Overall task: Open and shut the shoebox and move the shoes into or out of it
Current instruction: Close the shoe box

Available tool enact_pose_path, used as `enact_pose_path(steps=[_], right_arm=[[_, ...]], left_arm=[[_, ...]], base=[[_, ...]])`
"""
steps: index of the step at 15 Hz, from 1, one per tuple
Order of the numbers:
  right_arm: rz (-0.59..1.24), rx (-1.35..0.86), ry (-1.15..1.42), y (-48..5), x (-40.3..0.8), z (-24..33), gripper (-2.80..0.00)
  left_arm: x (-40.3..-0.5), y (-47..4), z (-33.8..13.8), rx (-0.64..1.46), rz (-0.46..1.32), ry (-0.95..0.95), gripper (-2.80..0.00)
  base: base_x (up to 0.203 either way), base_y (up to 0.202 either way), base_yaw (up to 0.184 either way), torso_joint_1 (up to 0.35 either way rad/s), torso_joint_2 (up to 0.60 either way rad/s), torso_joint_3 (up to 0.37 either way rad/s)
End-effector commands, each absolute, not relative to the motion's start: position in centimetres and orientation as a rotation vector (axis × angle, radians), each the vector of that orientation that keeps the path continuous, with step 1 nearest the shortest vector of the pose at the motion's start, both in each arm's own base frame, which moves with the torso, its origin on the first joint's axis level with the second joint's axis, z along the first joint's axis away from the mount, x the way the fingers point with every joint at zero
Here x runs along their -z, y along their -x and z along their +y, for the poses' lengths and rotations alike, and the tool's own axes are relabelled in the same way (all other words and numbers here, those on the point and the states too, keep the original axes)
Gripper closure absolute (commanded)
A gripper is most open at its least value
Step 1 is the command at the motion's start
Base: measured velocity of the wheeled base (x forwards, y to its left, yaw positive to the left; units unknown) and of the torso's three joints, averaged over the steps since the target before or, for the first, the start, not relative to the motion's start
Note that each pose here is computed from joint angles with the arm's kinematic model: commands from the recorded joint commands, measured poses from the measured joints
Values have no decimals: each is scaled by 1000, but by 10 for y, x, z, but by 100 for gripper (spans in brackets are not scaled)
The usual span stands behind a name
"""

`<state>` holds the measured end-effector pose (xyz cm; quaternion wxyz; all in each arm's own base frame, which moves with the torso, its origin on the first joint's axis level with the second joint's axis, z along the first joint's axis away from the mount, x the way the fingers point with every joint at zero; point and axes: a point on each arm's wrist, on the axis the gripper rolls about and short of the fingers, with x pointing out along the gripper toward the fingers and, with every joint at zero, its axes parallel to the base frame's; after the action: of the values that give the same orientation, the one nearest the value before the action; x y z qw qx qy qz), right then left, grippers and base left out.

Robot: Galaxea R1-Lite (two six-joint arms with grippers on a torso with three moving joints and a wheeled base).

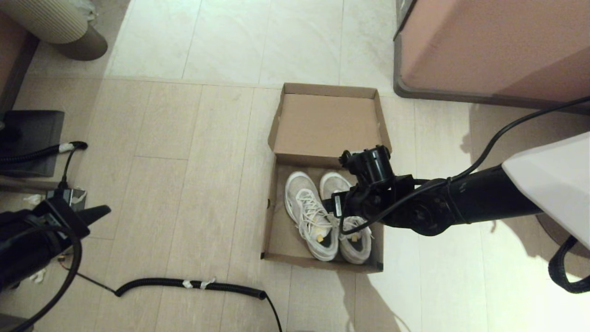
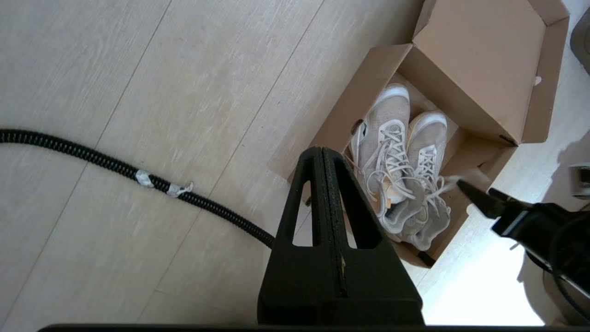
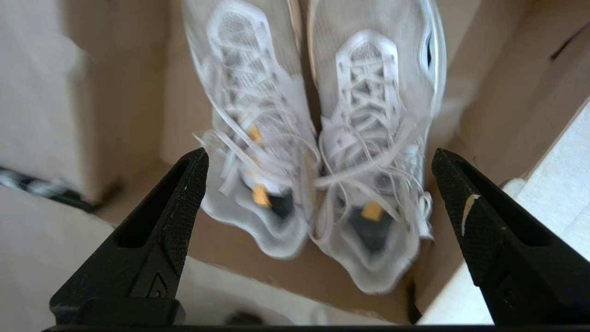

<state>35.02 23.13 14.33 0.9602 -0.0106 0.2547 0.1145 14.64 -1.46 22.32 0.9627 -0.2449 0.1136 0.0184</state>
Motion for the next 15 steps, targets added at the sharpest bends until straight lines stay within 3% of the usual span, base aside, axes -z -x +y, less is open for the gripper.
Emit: enact_pose_path(steps=[1, 3, 6, 12, 15], right_arm=[[522, -203, 46, -356, -133, 237, -280], [490, -159, 85, -362, -131, 240, -280], [421, -186, 9, -338, -168, 238, -280], [333, -183, -79, -221, -230, 156, -280], [327, -122, -95, -165, -218, 101, -280]], left_arm=[[-222, -151, -15, -47, 243, 480, 0], [-219, -150, -15, -51, 247, 460, 0], [-217, -148, -14, -56, 250, 459, 0], [-201, -124, -10, -95, 248, 457, 0], [-179, -134, -11, -136, 343, 507, 0]], base=[[0, 0, 0, 0, 0, 0], [0, 0, 0, 0, 0, 0], [0, 0, 0, 0, 0, 0], [0, 0, 0, 0, 0, 0], [0, 0, 0, 0, 0, 0]])
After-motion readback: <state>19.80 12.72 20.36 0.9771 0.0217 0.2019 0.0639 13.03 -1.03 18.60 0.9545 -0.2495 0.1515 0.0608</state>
